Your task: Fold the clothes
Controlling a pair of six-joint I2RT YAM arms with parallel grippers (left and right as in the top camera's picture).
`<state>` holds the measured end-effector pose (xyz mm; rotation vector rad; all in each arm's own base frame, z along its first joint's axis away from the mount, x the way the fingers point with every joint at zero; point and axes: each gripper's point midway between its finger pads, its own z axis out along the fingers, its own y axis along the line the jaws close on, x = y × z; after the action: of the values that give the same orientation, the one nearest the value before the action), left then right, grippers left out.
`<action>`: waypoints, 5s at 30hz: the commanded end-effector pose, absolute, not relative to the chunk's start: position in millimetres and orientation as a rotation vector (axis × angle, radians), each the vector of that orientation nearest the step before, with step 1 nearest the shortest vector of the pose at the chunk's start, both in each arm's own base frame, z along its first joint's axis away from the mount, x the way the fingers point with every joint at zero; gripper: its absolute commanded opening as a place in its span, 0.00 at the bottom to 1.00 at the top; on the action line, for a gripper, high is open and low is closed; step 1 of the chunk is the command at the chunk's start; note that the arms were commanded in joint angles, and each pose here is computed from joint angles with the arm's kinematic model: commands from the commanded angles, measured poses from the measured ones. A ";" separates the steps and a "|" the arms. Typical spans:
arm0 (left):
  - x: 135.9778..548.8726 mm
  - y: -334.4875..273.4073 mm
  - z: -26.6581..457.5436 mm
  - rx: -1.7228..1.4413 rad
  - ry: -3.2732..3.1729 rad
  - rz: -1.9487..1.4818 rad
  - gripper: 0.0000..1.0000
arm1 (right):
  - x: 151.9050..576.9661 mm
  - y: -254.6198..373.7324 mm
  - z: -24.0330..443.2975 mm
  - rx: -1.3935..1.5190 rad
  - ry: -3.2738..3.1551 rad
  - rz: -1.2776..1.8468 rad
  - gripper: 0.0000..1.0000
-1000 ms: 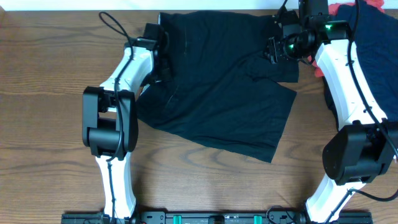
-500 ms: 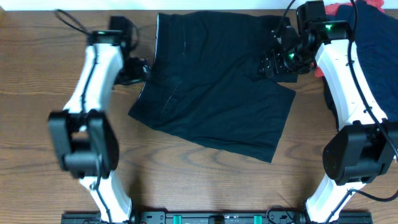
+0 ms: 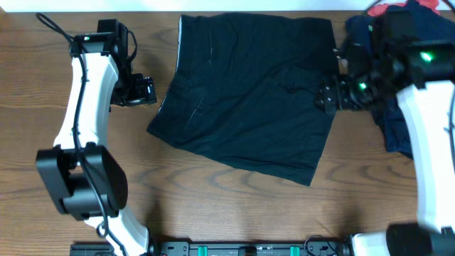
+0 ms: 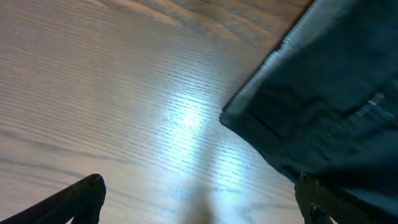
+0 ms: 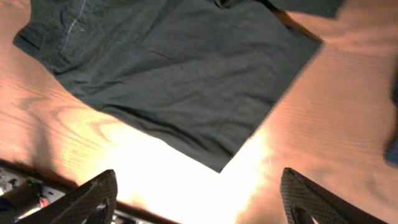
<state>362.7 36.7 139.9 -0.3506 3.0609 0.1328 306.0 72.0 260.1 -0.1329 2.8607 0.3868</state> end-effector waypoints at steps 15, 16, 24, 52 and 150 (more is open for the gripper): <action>312.1 -1.8 123.7 -0.192 3.121 -0.187 0.98 | 247.4 94.0 155.9 0.118 3.094 0.341 0.86; 315.2 -5.7 115.8 -0.146 3.107 -0.222 0.98 | 247.3 101.1 148.2 0.094 3.092 0.369 0.86; 333.7 -9.8 72.7 -0.185 3.020 -0.264 0.98 | 233.9 114.0 104.0 0.069 3.129 0.386 0.84; 348.7 -4.3 -5.0 -0.888 2.815 -0.292 0.50 | 214.0 83.0 50.4 0.554 3.130 0.109 0.89; 196.8 31.9 213.9 -0.828 2.346 -0.179 0.06 | 318.2 2.1 262.3 0.282 2.403 0.315 0.01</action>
<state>198.0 -12.1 226.3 -0.7090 2.3578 -0.4772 287.4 35.1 267.6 0.2364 2.4242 0.4886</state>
